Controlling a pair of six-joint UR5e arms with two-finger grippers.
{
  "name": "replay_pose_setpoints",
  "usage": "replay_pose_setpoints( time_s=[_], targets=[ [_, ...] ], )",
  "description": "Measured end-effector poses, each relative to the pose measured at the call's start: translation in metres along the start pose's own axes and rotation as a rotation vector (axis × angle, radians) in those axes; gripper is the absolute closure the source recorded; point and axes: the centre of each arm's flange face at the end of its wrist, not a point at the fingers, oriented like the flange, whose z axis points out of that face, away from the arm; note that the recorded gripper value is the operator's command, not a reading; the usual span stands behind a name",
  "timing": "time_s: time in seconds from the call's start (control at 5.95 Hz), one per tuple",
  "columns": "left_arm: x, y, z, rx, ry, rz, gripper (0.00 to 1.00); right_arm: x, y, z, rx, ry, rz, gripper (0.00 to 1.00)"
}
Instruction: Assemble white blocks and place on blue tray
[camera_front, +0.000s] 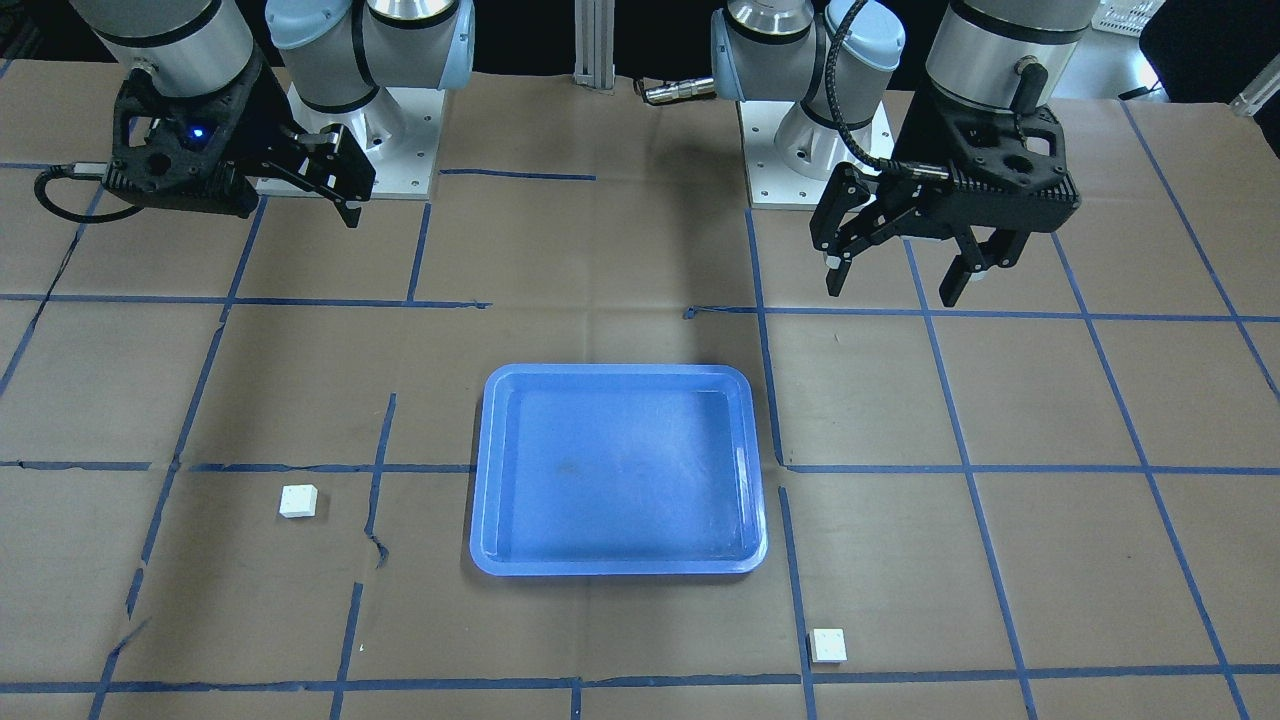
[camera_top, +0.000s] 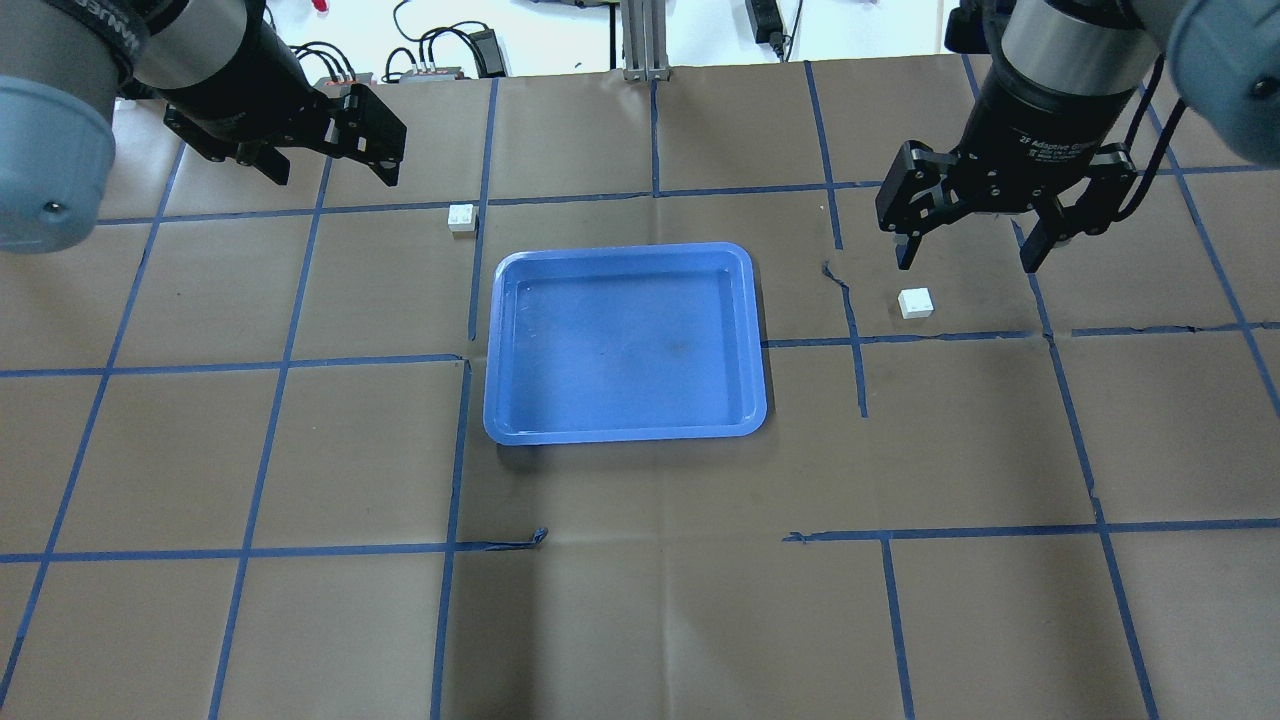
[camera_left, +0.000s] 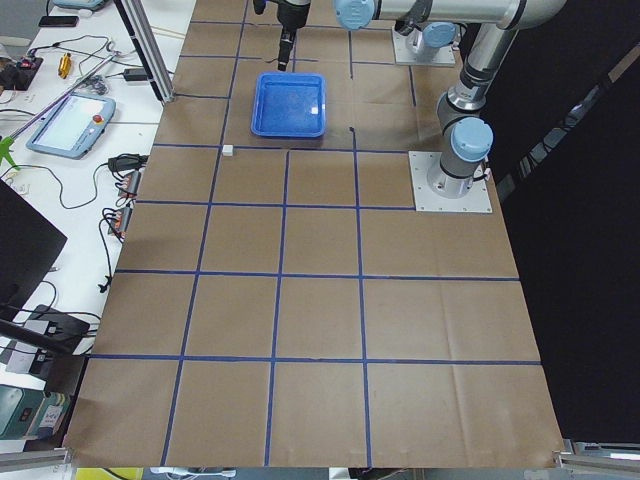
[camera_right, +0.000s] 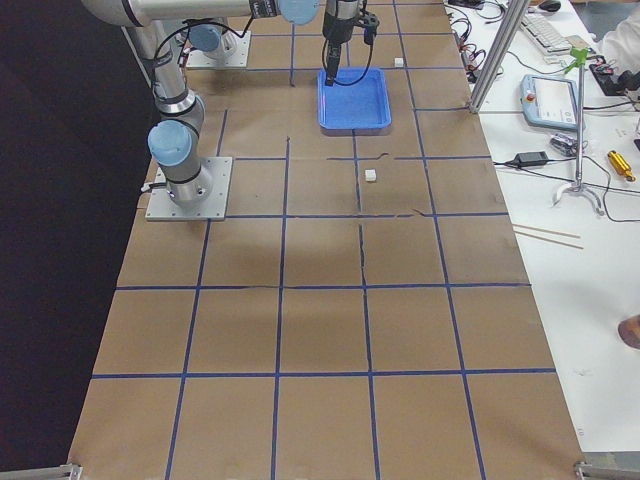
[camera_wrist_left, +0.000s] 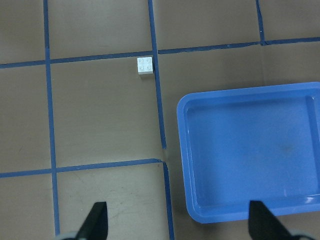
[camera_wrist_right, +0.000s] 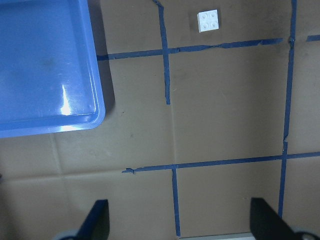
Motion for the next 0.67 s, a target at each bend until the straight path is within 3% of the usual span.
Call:
replay_pose_setpoints(
  time_s=[0.67],
  targets=[
    [-0.0003, -0.0011, 0.0016, -0.002, 0.004, -0.001, 0.01, 0.0000, 0.0001, 0.0001, -0.001, 0.000, 0.000, 0.00]
  ],
)
